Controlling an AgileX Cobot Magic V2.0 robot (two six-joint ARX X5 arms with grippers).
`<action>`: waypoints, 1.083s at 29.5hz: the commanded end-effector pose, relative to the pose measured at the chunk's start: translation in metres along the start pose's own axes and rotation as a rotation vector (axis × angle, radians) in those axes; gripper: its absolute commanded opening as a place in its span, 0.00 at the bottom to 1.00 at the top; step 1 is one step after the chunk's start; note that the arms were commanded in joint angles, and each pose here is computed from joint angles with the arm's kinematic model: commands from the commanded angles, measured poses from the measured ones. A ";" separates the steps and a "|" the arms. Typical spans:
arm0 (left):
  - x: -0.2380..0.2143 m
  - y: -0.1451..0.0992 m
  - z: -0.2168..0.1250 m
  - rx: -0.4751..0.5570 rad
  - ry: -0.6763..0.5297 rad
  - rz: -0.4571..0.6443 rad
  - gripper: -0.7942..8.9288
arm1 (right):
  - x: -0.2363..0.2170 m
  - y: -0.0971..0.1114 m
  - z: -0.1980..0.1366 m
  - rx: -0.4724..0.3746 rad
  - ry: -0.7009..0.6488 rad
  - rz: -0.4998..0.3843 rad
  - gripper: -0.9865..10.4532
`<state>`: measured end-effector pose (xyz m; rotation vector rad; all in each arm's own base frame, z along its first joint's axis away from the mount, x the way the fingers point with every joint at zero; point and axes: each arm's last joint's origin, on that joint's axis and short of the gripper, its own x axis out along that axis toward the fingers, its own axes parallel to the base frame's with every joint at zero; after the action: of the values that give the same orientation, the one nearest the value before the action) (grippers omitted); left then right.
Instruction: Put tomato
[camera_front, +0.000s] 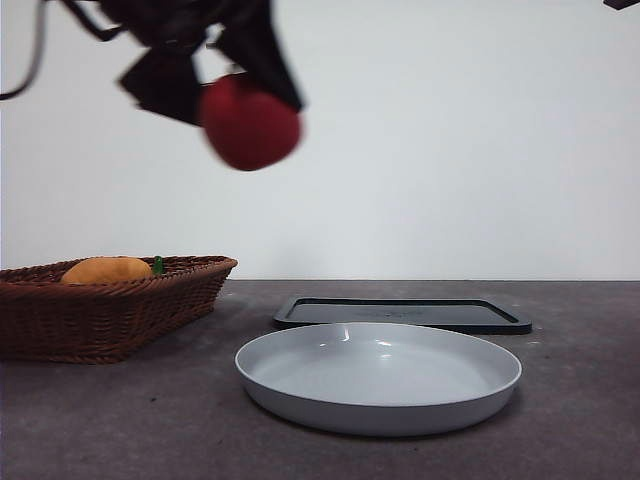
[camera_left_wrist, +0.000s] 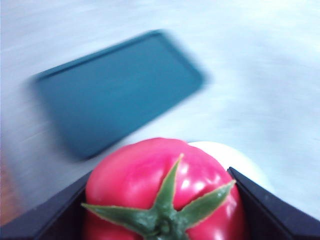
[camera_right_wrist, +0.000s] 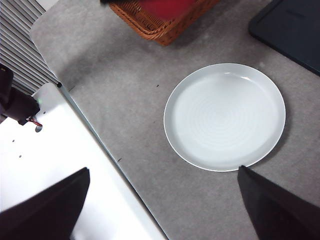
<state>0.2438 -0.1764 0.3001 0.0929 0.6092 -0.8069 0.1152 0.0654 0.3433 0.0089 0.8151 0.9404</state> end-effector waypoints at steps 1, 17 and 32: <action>0.019 -0.016 0.001 0.025 0.010 -0.044 0.39 | -0.001 0.001 0.004 -0.003 -0.012 0.002 0.50; 0.116 -0.044 -0.052 0.123 0.239 -0.089 0.39 | -0.001 0.001 0.004 -0.002 -0.011 0.002 0.50; 0.133 -0.048 -0.068 0.149 0.300 -0.089 0.59 | -0.001 0.001 0.004 -0.003 -0.011 0.002 0.50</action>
<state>0.2481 -0.2686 0.1795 0.3125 0.8551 -0.9137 0.1152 0.0654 0.3433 0.0089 0.8155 0.9403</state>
